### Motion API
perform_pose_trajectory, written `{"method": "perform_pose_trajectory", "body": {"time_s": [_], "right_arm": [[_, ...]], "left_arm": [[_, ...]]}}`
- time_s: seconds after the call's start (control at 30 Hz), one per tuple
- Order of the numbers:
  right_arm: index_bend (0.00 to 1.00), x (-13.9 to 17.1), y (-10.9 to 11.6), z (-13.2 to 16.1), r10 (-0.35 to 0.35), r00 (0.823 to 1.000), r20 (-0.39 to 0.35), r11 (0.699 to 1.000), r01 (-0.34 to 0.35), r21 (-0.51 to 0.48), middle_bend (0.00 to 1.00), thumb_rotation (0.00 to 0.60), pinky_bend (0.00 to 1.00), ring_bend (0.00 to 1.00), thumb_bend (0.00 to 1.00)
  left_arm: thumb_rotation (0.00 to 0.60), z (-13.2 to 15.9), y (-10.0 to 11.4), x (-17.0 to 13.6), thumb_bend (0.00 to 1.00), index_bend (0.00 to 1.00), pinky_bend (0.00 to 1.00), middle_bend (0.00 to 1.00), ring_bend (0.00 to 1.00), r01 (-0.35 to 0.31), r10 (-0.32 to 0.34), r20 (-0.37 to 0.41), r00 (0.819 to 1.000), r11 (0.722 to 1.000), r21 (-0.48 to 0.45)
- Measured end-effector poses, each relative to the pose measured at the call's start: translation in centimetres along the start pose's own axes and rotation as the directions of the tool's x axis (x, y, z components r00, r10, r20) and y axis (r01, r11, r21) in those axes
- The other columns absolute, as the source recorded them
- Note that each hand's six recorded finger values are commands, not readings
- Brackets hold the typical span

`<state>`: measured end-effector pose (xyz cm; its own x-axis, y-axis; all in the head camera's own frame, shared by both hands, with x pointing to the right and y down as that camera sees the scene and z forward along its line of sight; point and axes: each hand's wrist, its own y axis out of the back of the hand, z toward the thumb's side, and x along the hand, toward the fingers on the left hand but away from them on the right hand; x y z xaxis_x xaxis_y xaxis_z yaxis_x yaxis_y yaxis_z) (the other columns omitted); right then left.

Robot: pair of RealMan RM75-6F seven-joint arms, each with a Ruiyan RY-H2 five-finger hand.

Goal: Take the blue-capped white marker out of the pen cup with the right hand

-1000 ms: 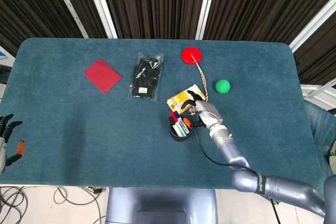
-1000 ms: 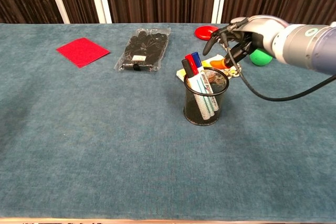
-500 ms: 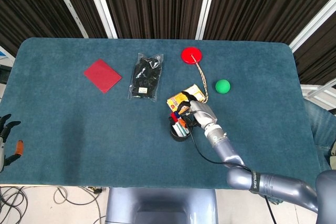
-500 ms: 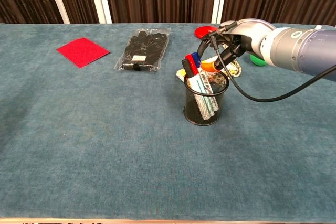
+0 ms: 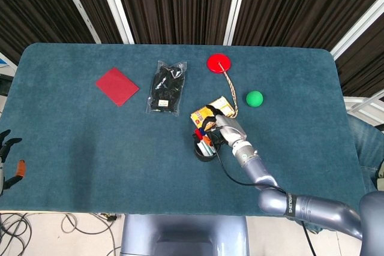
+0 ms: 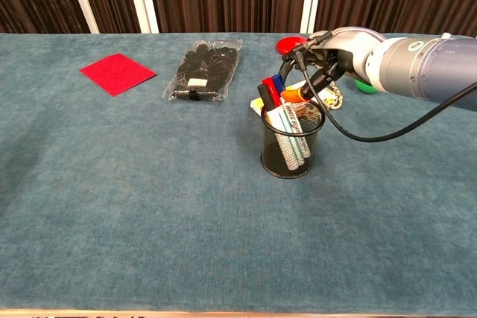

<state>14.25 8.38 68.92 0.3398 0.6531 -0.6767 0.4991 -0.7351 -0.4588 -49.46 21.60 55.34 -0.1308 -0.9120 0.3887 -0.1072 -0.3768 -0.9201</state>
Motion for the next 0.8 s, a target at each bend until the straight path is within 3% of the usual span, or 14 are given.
{"method": "perform_pose_trajectory", "body": {"time_s": [0.8], "right_arm": [[0.58, 0.5, 1.5, -0.3, -0.003, 1.000, 0.009, 1.000, 0.003, -0.003, 0.00, 0.600, 0.20, 0.06, 0.51]], "left_arm": [[0.600, -0.2, 0.1, 0.0, 0.45, 0.23, 0.05, 0.07, 0.06, -0.001, 0.001, -0.013, 1.000, 1.000, -0.013]]}}
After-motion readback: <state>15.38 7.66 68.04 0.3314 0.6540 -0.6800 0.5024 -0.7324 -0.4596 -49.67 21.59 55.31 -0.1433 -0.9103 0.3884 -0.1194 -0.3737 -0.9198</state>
